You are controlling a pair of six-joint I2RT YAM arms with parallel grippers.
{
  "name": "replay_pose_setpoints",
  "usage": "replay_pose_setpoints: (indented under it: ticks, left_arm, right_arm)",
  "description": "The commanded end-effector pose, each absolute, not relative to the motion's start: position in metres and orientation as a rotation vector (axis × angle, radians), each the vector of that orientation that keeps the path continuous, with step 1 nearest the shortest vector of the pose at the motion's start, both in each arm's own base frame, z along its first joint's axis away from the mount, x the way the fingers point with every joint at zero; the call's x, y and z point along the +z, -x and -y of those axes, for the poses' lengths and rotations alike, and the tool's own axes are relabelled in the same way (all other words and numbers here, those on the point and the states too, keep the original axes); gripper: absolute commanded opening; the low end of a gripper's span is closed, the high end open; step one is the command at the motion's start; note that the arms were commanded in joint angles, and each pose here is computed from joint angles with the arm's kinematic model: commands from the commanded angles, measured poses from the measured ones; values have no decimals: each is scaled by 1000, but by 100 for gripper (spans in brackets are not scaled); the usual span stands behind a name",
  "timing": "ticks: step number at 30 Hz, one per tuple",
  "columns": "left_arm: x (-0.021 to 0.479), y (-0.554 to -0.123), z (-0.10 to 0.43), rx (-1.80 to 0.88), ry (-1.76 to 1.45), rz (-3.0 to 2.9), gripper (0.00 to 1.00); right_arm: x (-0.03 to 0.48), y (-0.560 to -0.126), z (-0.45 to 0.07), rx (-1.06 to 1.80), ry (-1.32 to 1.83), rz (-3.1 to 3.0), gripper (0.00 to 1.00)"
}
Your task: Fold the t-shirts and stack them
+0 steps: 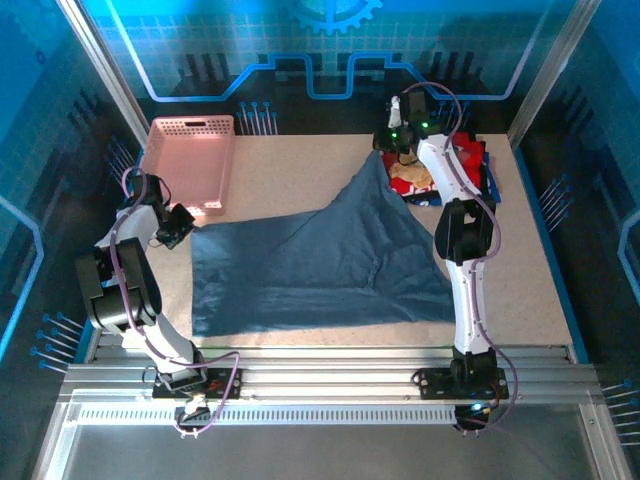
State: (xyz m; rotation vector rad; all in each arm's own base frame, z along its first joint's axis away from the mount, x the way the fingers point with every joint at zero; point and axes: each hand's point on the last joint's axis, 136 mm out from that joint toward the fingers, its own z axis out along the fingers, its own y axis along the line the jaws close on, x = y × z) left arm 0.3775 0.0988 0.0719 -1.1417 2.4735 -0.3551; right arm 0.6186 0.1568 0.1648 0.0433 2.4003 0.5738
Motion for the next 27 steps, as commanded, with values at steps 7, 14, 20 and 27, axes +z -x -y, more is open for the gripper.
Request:
replay_pose_setpoints:
  ticks: [7, 14, 20, 27]
  left_arm:
    - [85, -370, -94, -399, 1079, -2467, 0]
    - [86, -357, -94, -375, 1069, -2484, 0]
    - [83, -351, -93, -369, 1060, -2499, 0]
    - [79, -337, -99, -314, 1093, -2525, 0]
  right_arm:
    - [217, -571, -160, 574, 64, -2370, 0]
    - [212, -523, -141, 520, 64, -2422, 0]
    - [195, -486, -112, 519, -29, -2465, 0]
    - [185, -460, -75, 495, -133, -2482, 0]
